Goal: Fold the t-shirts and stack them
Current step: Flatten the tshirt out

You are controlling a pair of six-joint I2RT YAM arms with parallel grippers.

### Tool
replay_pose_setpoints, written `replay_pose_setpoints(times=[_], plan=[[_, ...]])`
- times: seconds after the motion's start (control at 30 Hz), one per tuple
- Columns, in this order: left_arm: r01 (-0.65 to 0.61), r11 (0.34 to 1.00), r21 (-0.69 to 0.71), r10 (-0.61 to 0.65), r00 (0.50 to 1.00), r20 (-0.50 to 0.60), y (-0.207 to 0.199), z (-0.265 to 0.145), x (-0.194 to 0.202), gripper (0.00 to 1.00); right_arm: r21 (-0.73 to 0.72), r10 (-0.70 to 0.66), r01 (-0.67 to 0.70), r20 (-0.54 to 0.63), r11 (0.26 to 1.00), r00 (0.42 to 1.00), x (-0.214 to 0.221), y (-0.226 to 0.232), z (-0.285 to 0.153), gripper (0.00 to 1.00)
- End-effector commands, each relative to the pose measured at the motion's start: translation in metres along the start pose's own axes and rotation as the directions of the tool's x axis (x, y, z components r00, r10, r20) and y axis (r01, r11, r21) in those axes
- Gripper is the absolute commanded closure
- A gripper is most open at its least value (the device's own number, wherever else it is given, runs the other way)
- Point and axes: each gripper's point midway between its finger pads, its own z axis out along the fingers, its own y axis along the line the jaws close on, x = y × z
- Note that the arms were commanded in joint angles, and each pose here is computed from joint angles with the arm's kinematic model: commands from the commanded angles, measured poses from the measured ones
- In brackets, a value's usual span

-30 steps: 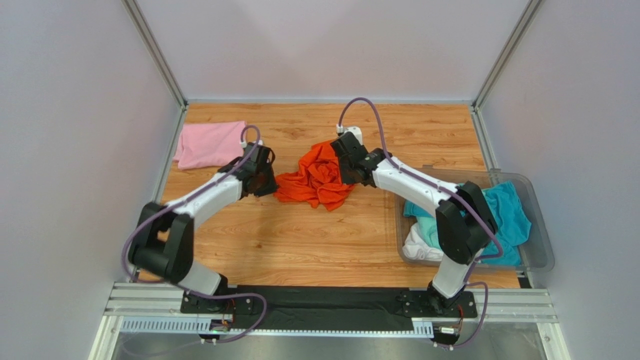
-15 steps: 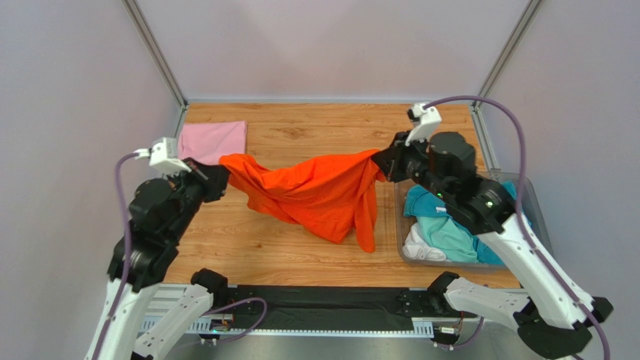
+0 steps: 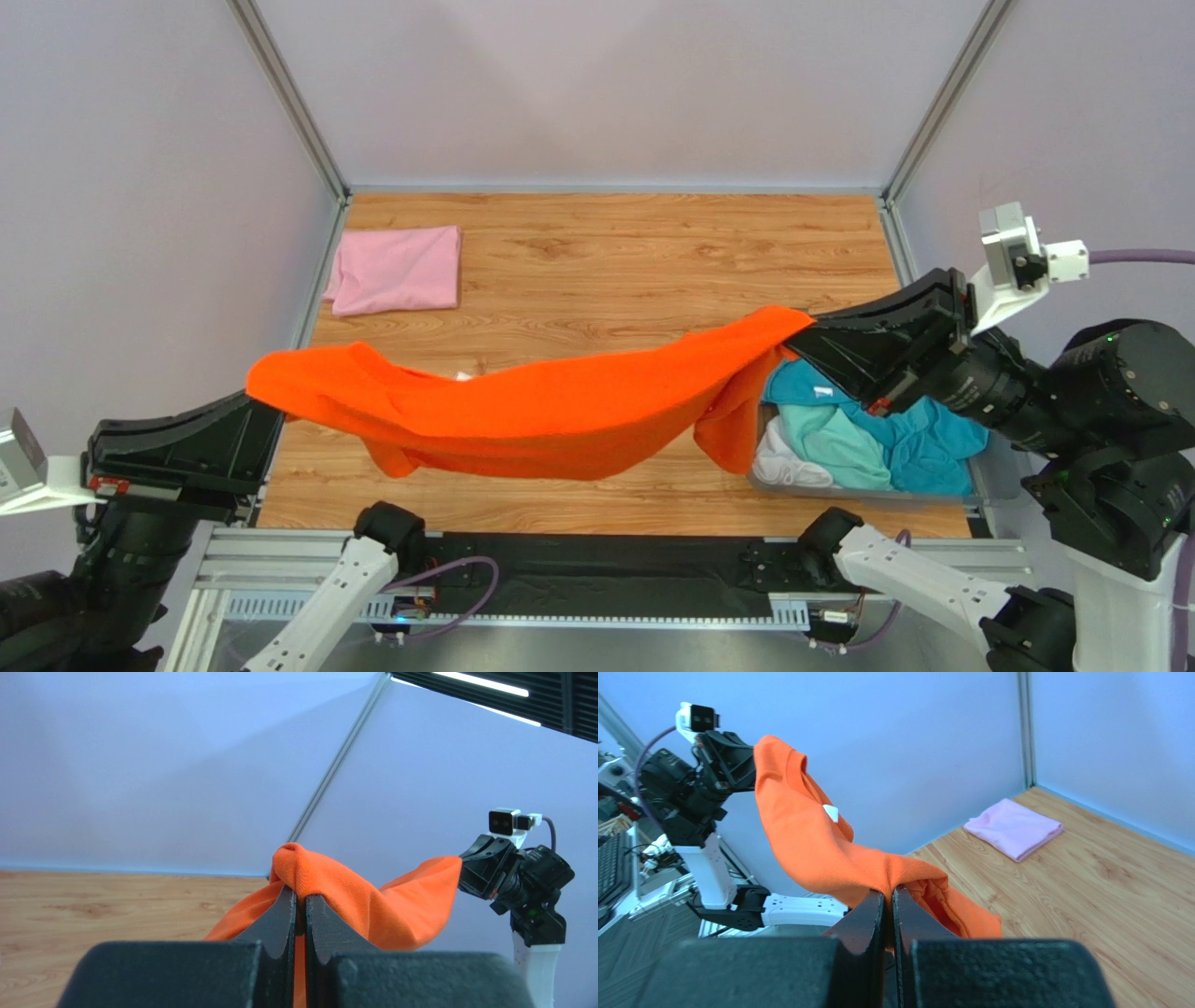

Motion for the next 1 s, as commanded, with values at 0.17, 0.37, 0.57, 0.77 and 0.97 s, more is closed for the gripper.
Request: replay_pose_setpoints(times=[0.17,0.37,0.57,0.77,0.97], plan=[[-0.043,0.967,-0.251,0.016,0.994,-0.111,0.059,0.019,0.033,1.00,0.106,-0.011,0.014,-0.038,0.994,0.999,-0.001,-0.036,0.042,1.00],[-0.278,0.557,-0.783,0.000,0.942,-0.334,0.226,0.019,0.127,1.00,0.463,0.034,0.070,-0.212,0.883,0.977,0.064,-0.178,0.113,0.99],[-0.418,0.243,-0.876,-0.259,0.842,-0.473,0.329,-0.019,0.248,0.70,0.489,0.178,0.077,-0.453,0.869,0.873,0.223,-0.303,0.180,0.90],[-0.395,0.206,-0.895,-0.452,0.774,-0.445,0.361,-0.032,0.285,0.01,0.573,0.292,0.159,-0.613,0.804,0.734,0.304,-0.360,0.189,0.10],[-0.333,0.247,-0.910,-0.427,0.806,-0.411,0.355,-0.034,0.287,0.00,0.605,0.242,0.304,-0.654,0.736,0.717,0.315,-0.330,0.165,0.00]])
